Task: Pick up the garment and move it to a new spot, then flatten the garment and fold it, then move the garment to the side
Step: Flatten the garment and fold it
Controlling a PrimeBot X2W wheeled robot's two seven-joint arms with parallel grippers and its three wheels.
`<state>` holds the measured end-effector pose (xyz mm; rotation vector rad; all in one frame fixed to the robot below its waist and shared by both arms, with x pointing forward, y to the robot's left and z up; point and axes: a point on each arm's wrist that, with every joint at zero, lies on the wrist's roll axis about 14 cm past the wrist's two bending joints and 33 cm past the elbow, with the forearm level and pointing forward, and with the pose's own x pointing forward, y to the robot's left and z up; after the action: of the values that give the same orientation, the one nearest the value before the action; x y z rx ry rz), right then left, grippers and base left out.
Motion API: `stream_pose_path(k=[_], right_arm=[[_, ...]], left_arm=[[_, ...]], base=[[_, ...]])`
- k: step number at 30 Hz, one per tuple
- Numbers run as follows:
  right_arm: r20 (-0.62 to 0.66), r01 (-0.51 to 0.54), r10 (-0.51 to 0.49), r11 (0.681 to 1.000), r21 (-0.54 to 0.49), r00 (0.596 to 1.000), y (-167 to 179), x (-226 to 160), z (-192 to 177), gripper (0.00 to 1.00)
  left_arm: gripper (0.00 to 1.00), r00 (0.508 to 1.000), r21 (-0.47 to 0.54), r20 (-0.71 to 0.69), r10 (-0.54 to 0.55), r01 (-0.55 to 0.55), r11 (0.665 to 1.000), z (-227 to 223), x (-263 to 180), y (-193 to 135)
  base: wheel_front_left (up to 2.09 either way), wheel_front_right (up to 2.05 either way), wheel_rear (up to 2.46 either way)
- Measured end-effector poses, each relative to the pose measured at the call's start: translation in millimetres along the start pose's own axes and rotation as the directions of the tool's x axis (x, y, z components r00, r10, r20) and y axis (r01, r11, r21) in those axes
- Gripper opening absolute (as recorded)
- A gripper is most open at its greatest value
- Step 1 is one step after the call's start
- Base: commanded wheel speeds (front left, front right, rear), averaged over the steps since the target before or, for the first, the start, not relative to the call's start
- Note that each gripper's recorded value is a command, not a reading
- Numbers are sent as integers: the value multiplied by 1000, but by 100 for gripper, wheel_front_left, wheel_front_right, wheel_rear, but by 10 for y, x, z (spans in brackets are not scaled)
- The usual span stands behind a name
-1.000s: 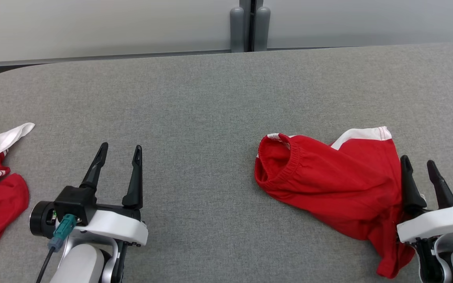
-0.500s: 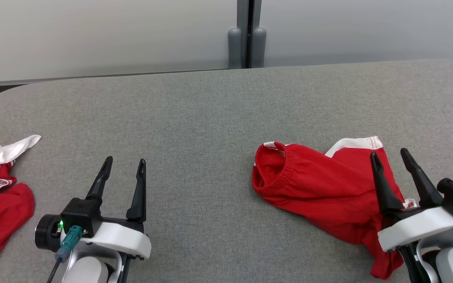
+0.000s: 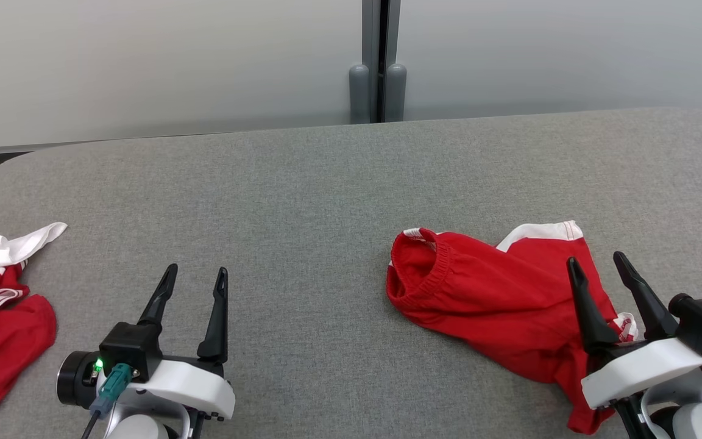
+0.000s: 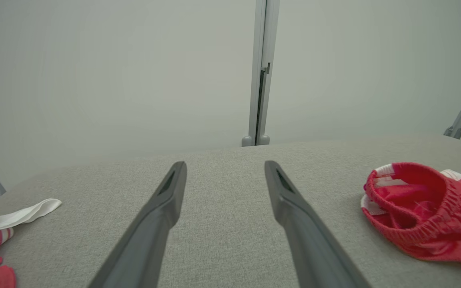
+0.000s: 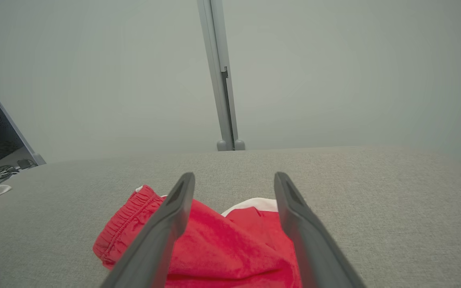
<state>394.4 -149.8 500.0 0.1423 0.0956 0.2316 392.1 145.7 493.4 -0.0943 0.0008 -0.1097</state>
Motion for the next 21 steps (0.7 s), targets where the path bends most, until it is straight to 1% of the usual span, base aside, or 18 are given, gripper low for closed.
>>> stream_pose_path(k=[7,11,13,16,19,21], right_arm=[[-7,3,-3,1000,5,1000,2,-22,-19,100],[-14,7,-7,1000,7,1000,-12,-17,-37,100],[-19,9,-9,1000,7,1000,-26,-7,-54,100],[-23,8,-8,1000,6,1000,-35,37,-62,100],[-32,12,-12,1000,7,999,-57,58,-93,100],[-35,19,-19,1000,9,999,-88,74,-105,100]], left_arm=[[100,1000,3,-5,-18,18,1000,2,2,-54],[100,997,3,4,-76,76,997,64,93,-235],[100,991,0,7,-132,132,991,102,168,-408],[100,971,-13,21,-239,240,971,200,320,-777],[100,934,-25,14,-356,356,934,243,434,-1180],[100,903,-29,-7,-430,430,903,221,482,-1430]], base=[[0,0,0],[0,0,0],[0,0,0],[0,0,0],[0,0,0],[0,0,0]])
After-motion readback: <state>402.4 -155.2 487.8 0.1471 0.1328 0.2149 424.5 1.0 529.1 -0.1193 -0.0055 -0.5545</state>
